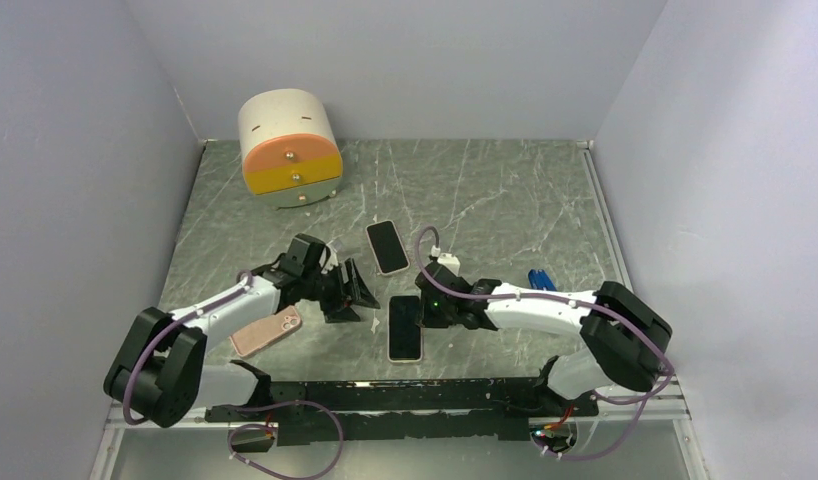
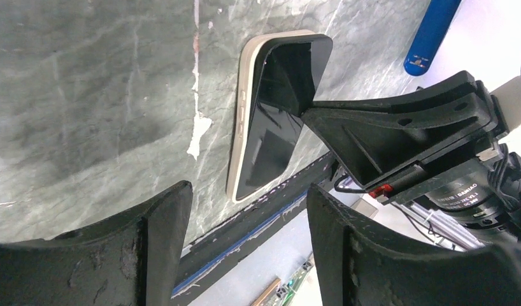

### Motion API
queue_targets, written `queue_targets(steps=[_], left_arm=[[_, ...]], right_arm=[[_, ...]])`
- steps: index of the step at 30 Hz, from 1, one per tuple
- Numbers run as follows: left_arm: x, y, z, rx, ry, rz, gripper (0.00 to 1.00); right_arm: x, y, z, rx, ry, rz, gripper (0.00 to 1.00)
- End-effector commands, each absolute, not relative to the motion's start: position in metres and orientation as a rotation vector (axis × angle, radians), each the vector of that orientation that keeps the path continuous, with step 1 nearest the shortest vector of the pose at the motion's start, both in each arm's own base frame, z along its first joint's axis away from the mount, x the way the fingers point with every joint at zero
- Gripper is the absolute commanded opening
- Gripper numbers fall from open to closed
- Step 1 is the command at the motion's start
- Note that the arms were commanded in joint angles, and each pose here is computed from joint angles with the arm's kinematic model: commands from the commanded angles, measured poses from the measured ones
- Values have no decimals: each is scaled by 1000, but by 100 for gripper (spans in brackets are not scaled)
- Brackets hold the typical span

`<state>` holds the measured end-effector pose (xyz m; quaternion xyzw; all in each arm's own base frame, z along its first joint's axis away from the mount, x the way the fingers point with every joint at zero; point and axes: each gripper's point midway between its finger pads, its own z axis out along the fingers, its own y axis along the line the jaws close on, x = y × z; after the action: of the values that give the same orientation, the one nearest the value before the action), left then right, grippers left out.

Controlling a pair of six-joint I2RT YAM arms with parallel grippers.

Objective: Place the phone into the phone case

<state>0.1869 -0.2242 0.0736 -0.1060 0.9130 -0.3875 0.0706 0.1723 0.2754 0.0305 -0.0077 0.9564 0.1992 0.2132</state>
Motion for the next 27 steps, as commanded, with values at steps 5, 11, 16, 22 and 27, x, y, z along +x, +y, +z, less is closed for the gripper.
queue_targets(steps=[5, 11, 16, 22, 27], left_arm=[[190, -247, 70, -265, 2760, -1142, 70], [191, -253, 64, -258, 2769, -1131, 66], [196, -251, 58, -249, 2756, -1082, 59], [202, -255, 55, -242, 2748, -1079, 55], [209, -260, 53, -205, 2731, -1097, 58]], right_arm=[[152, 261, 9, 1, 2717, 550, 7], [161, 263, 30, -11, 2654, 565, 17], [172, 271, 60, 1, 2539, 675, 38], [175, 279, 72, -22, 2455, 804, 65], [173, 276, 82, -24, 2371, 883, 97]])
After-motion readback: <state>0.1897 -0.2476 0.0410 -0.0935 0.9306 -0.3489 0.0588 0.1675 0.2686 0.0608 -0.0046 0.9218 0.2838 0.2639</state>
